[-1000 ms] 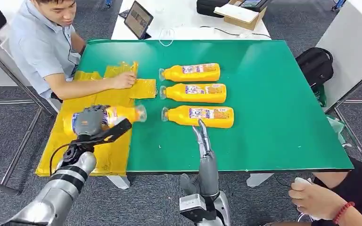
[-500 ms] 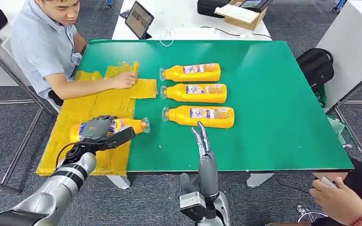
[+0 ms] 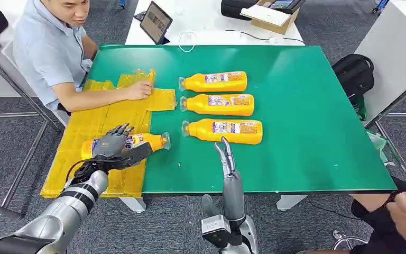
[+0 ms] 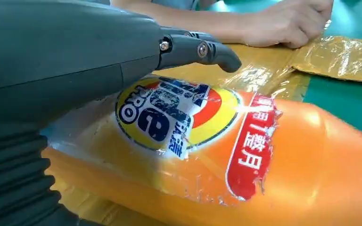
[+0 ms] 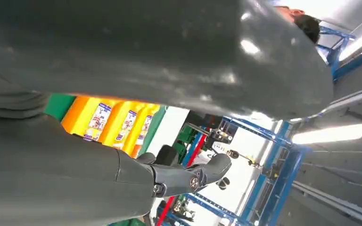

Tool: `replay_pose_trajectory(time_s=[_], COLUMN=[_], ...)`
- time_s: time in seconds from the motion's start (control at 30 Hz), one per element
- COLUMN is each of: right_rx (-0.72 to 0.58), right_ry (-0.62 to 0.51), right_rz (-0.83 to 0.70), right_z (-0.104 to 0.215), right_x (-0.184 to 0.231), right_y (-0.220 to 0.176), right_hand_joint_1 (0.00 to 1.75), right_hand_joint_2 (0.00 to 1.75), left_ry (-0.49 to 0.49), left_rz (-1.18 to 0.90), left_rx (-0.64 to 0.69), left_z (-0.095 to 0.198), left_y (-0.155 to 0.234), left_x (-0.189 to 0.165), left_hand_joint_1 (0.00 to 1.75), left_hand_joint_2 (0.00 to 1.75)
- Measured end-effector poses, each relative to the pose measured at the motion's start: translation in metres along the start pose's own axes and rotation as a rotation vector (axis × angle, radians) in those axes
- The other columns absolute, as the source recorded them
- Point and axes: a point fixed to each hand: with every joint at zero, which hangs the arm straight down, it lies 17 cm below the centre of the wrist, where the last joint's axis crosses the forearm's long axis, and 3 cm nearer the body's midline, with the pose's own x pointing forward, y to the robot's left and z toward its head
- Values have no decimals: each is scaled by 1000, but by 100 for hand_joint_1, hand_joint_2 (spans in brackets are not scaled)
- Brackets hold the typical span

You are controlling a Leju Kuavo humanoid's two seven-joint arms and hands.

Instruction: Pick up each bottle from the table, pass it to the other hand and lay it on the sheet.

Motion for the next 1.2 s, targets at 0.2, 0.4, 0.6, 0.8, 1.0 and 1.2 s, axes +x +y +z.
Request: replay_pose_trajectory(time_s=[0.2,0.4,0.6,0.8,1.0,1.2], right_rx=[-20,-24,6,97,283,351], right_ry=[18,40,-5,-71,-24,98], right_rz=[-12,-22,48,156,451,664], right_z=[-3,-4,-3,-7,-11,-28], right_x=[-7,-16,-14,-15,-68,-149], right_y=[-4,-6,-5,2,13,-27], right_hand_joint_1=[0,0,0,0,0,0], right_hand_joint_2=[0,0,0,0,175,175], left_ry=[-129,-266,-319,-435,-546,-463], left_rz=[244,464,687,885,1031,1006], left_rx=[-85,-106,248,540,738,948], left_z=[3,15,27,62,111,151], left_y=[-9,-4,75,163,207,216], left_x=[34,70,93,116,108,95], left_hand_joint_1=[0,0,0,0,0,0], left_hand_joint_2=[175,175,175,175,175,175])
